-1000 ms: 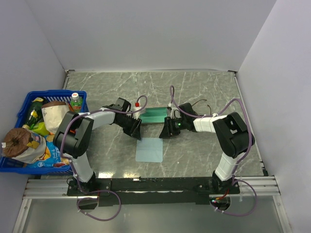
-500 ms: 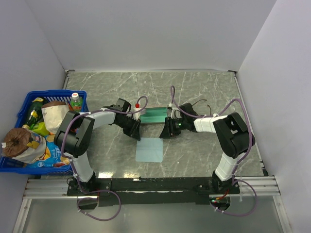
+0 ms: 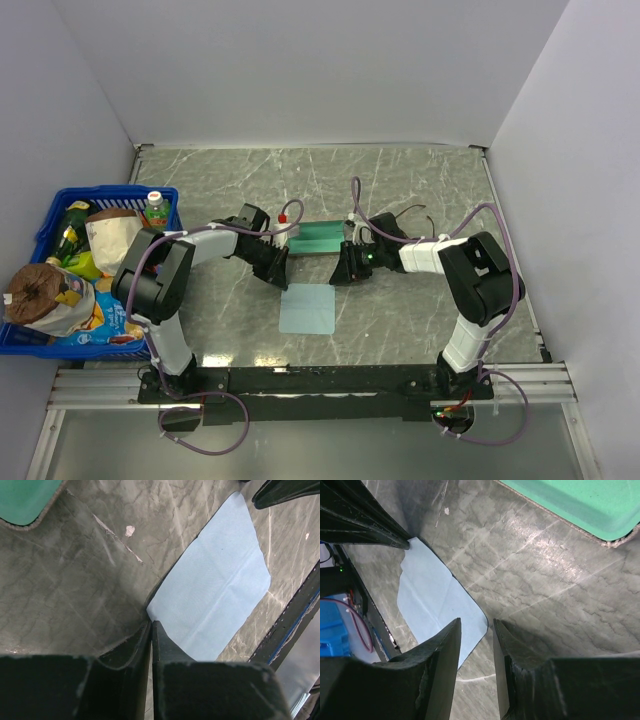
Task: Organize the sunglasses
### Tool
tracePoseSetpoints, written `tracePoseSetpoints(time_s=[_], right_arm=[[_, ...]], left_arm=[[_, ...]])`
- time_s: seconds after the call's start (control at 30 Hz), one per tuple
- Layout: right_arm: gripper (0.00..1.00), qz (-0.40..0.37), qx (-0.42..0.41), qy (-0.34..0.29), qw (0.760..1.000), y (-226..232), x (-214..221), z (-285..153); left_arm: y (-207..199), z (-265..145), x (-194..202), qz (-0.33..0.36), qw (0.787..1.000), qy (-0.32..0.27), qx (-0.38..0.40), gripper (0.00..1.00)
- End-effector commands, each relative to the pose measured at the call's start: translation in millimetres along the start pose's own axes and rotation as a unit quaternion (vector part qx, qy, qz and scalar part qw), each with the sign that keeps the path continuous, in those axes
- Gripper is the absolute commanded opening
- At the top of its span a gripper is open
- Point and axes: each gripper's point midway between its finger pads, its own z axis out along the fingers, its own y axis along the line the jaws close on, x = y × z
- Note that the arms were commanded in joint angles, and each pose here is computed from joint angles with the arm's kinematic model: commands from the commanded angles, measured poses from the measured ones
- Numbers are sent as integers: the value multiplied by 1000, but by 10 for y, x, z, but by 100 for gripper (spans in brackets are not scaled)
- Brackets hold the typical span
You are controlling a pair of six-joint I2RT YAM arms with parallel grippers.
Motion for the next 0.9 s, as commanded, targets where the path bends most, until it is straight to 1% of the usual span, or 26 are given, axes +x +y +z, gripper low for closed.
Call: tracePoseSetpoints(time_s=[0.0,0.5,0.7,0.87], right_arm=[[40,13,38,8,999,-181,120,8],[40,5,19,46,999,-88,291,116],[40,5,24,54,998,-95,326,135],[36,3,31,53,998,-116,315,140]], left_arm=[[77,72,190,-14,999,29,-10,11],[66,75,195,-14,999,29,-6,12],[63,72,186,-14,1000,28,-4,12],[68,78,203,-15,999,31,-5,12]])
